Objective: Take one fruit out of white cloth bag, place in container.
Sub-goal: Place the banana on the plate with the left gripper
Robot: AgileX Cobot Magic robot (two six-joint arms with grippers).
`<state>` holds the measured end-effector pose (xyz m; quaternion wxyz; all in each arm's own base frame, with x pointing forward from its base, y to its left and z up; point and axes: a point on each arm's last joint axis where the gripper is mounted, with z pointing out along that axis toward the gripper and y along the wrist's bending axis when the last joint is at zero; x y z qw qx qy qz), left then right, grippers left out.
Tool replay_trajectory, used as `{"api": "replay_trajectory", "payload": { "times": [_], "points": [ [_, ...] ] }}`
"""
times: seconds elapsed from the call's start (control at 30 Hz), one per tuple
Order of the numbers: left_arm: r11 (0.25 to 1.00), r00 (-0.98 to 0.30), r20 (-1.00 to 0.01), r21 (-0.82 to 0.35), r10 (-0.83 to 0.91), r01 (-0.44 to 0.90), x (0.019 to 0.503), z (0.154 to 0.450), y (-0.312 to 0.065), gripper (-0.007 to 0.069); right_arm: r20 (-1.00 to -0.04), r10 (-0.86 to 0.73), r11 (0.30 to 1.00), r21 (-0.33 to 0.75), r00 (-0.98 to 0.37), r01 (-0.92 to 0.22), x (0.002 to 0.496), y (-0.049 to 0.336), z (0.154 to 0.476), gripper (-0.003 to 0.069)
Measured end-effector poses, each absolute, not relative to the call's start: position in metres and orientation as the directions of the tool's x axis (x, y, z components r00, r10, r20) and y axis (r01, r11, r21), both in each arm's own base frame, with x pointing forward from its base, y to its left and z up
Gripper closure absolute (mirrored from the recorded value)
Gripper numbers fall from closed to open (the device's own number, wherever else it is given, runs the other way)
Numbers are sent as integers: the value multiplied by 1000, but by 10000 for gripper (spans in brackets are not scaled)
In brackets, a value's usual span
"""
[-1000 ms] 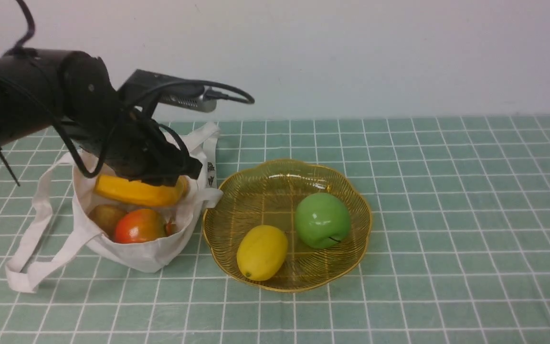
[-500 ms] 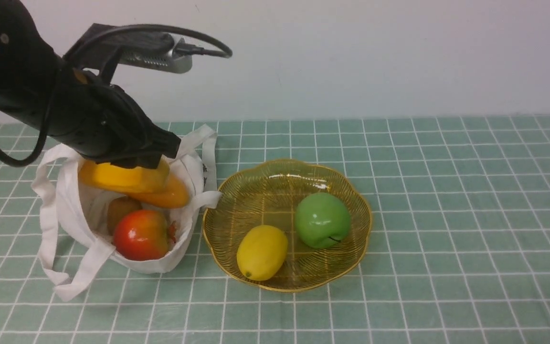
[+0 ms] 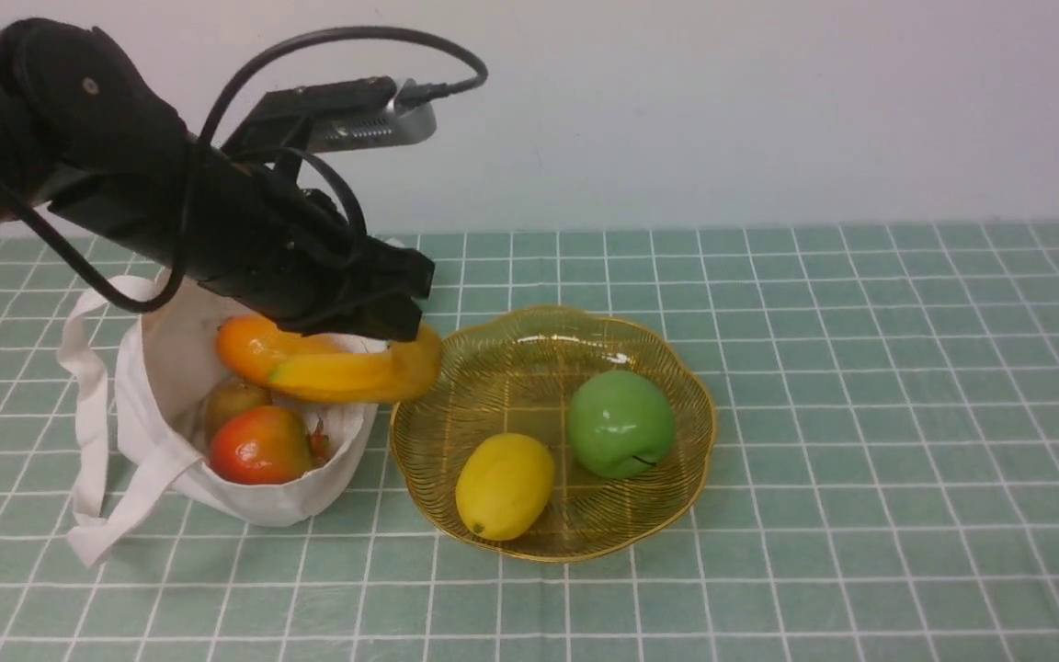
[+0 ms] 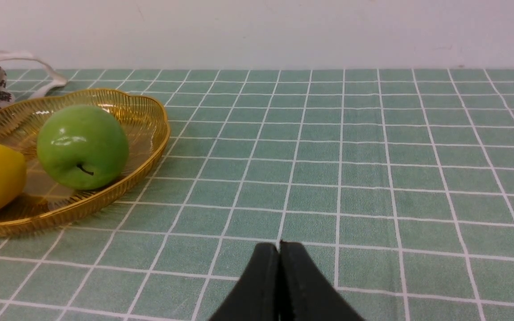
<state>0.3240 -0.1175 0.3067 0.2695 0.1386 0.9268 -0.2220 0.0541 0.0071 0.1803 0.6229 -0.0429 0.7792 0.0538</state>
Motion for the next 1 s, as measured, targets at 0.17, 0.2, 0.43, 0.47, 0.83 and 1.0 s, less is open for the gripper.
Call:
{"api": "replay_trajectory", "payload": {
  "times": [0.17,0.2,0.43,0.47,0.83,1.0],
  "points": [
    [806,-745,-664,-406,64,430,321,350,-124,538,-975,0,991,30,-220,-134,54,7,180,674],
    [765,-736,-676,-456,35,455,316,364,-128,538,-975,0,991,30,-220,-134,54,7,180,674],
    [612,-711,-667,-472,224,635,305,339,-160,538,-975,0,991,30,-220,-134,54,7,180,674],
    [600,-708,-664,-471,242,646,307,334,-164,538,-975,0,991,30,-220,-134,54,7,180,674],
    [596,-759,-597,-519,261,613,338,266,-192,533,-975,0,991,30,-220,-134,54,7,180,674],
    [609,-766,-591,-519,251,600,343,259,-192,425,-975,0,991,30,-220,-134,54,7,180,674]
  ]
}}
